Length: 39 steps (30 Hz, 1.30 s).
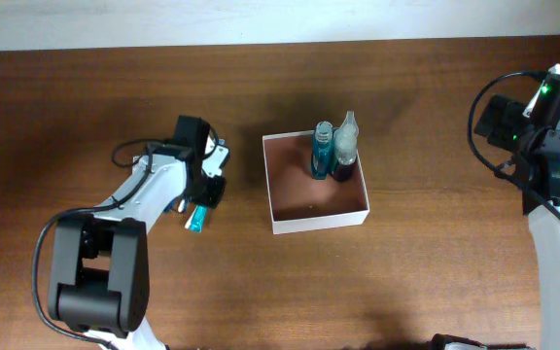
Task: Pack container
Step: 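Close the left gripper on the toothpaste tube and lift, then carry the toothpaste into the box and release it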
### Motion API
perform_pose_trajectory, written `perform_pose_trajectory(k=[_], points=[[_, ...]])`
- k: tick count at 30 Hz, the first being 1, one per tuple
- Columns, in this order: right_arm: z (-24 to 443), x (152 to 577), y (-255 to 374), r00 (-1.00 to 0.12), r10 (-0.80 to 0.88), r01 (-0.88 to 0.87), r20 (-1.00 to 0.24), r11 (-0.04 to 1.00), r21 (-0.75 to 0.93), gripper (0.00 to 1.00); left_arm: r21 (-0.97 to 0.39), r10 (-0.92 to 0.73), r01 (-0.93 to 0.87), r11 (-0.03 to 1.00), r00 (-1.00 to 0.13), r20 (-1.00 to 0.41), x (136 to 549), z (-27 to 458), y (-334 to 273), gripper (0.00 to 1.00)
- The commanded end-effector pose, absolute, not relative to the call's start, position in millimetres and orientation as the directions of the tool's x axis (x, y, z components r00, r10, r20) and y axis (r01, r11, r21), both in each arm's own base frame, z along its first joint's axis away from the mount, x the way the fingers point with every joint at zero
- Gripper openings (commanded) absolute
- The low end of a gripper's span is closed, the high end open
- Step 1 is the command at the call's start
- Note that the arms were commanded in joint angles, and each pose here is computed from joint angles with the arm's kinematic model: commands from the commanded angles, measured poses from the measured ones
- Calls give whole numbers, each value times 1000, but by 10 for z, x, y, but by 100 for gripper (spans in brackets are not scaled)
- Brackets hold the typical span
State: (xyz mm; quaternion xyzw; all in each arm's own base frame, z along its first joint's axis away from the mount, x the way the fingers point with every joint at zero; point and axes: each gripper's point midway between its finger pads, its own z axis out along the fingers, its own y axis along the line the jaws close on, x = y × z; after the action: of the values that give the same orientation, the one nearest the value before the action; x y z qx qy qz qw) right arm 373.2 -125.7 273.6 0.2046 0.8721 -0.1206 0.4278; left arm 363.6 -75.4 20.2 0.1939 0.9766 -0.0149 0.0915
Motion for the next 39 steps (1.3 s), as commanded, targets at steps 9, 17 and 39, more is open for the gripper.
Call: perform_pose_trajectory(k=[9, 17, 39], points=[[2841, 3726, -1281, -525, 256, 469, -811, 883, -24, 99, -225, 278, 506, 833, -734, -619, 3859, 1962, -1873, 11], [2841, 3726, -1281, -525, 256, 469, -811, 883, -24, 99, -313, 274, 585, 749, -702, -657, 3739, 1993, -2623, 11], [2841, 3726, -1281, -525, 256, 469, -811, 883, -24, 98, -348, 273, 501, 792, -801, -532, 3679, 1515, -2711, 11]])
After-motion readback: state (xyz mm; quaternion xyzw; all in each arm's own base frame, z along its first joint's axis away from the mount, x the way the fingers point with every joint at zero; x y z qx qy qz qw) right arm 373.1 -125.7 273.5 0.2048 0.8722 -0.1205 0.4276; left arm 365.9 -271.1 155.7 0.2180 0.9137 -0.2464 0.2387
